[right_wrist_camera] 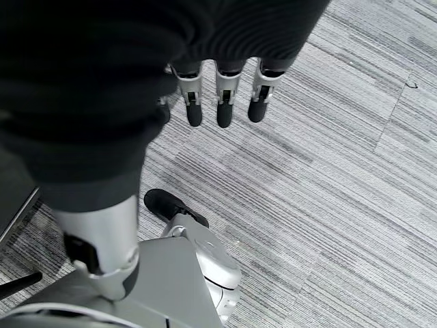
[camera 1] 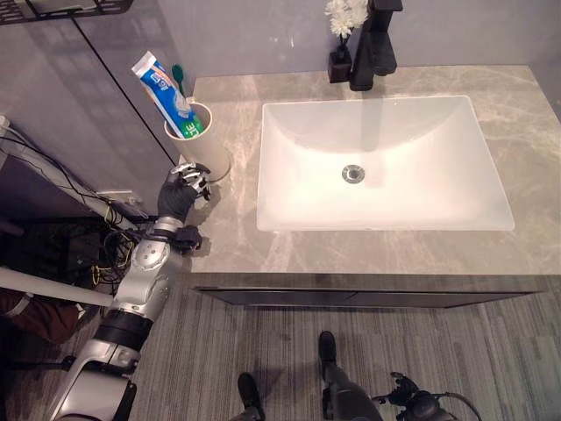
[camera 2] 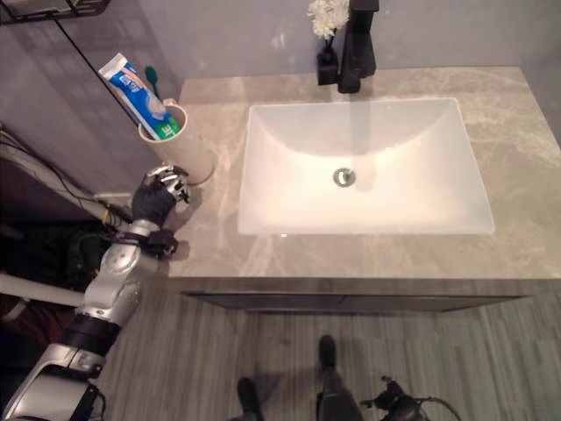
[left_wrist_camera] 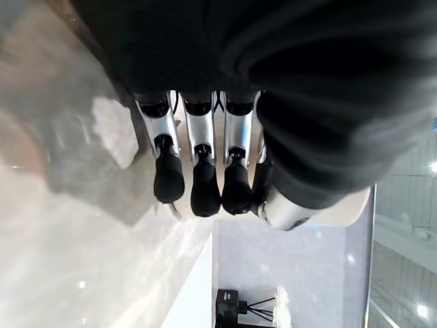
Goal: Put brush and paste in cup on sink, flatten towel.
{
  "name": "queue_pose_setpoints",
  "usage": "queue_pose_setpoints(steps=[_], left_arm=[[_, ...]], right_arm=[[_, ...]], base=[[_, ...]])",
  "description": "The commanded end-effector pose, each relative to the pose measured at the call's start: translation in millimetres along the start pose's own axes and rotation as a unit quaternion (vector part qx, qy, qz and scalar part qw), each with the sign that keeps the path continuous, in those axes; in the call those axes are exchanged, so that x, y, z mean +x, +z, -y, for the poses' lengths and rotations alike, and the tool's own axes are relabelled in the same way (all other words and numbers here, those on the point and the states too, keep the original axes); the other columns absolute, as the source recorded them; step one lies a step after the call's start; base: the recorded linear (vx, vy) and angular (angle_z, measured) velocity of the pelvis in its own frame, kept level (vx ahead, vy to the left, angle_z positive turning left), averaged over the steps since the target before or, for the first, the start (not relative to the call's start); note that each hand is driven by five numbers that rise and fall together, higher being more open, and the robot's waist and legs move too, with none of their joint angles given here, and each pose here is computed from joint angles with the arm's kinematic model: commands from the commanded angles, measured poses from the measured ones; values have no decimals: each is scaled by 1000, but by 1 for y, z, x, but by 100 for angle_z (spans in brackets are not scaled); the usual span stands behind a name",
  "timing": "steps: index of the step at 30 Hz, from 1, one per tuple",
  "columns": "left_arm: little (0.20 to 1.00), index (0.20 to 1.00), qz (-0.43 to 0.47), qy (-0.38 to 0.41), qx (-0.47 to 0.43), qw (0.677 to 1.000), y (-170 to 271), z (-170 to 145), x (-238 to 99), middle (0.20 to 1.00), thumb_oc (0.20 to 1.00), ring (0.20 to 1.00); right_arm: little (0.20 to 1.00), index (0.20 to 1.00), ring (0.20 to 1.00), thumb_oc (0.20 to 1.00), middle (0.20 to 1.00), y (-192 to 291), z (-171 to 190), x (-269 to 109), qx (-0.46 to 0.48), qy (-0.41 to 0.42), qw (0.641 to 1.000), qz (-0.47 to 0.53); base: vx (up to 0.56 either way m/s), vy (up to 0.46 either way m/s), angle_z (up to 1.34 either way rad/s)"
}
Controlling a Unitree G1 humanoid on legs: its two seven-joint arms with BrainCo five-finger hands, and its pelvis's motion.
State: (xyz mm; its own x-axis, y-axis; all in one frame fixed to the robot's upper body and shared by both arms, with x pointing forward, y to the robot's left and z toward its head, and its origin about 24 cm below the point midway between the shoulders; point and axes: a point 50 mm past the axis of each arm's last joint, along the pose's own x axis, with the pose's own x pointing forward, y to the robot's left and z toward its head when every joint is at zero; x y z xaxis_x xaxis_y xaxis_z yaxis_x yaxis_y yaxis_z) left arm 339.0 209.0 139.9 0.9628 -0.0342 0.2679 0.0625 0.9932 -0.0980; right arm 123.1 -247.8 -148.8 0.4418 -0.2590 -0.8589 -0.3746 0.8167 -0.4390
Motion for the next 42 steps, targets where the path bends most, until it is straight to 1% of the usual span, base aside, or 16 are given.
queue_pose_setpoints(steps=[1, 6, 7, 11, 16, 22, 24, 25, 33, 35, 36, 42], left_arm=[[200, 200, 18, 29, 33, 999, 16, -10, 18, 200, 200, 200], [200, 200, 28, 37, 53, 998, 29, -11, 32, 200, 200, 200], [200, 200, 37, 38, 70, 996, 37, -11, 39, 200, 200, 200], [200, 200, 37, 56, 85, 994, 42, -17, 46, 200, 200, 200], [200, 200, 37, 73, 96, 992, 49, -14, 59, 200, 200, 200], [200, 200, 65, 104, 121, 985, 81, -21, 78, 200, 200, 200], [200, 200, 67, 107, 121, 985, 85, -21, 80, 200, 200, 200], [200, 200, 73, 115, 128, 982, 94, -23, 84, 200, 200, 200], [200, 200, 91, 139, 151, 975, 121, -34, 91, 200, 200, 200], [200, 200, 92, 151, 151, 973, 127, -39, 92, 200, 200, 200], [200, 200, 98, 164, 154, 969, 137, -44, 93, 200, 200, 200], [200, 200, 105, 181, 162, 964, 144, -52, 91, 200, 200, 200]], right_arm=[[1000, 1000, 1000, 1000, 1000, 14, 2, 1, 5, -4, 1000, 20], [1000, 1000, 1000, 1000, 1000, 15, 3, 2, 3, -6, 1000, 22], [1000, 1000, 1000, 1000, 1000, 18, 3, 2, 5, -6, 1000, 25], [1000, 1000, 1000, 1000, 1000, 21, 3, 2, -1, -5, 999, 32], [1000, 1000, 1000, 1000, 1000, 28, 3, 3, -13, -7, 999, 43], [1000, 1000, 1000, 1000, 1000, 39, 4, 2, -1, -9, 998, 67], [1000, 1000, 1000, 1000, 1000, 39, 3, 2, 0, -8, 998, 67], [1000, 1000, 1000, 1000, 1000, 37, 1, 2, -1, -6, 998, 64], [1000, 1000, 1000, 1000, 1000, 30, 4, 2, 4, -11, 998, 55], [1000, 1000, 1000, 1000, 1000, 29, 5, 2, 9, -12, 998, 54], [1000, 1000, 1000, 1000, 1000, 31, 5, 2, 12, -12, 998, 60], [1000, 1000, 1000, 1000, 1000, 39, 1, 1, 14, -6, 997, 78]], base=[[0, 0, 0], [0, 0, 0], [0, 0, 0], [-2, -2, -1], [-3, -3, -2], [0, 0, 0], [-3, -18, -6], [-2, -18, -7], [31, -6, -3], [58, 3, 0], [0, 0, 0], [4, -4, -1]])
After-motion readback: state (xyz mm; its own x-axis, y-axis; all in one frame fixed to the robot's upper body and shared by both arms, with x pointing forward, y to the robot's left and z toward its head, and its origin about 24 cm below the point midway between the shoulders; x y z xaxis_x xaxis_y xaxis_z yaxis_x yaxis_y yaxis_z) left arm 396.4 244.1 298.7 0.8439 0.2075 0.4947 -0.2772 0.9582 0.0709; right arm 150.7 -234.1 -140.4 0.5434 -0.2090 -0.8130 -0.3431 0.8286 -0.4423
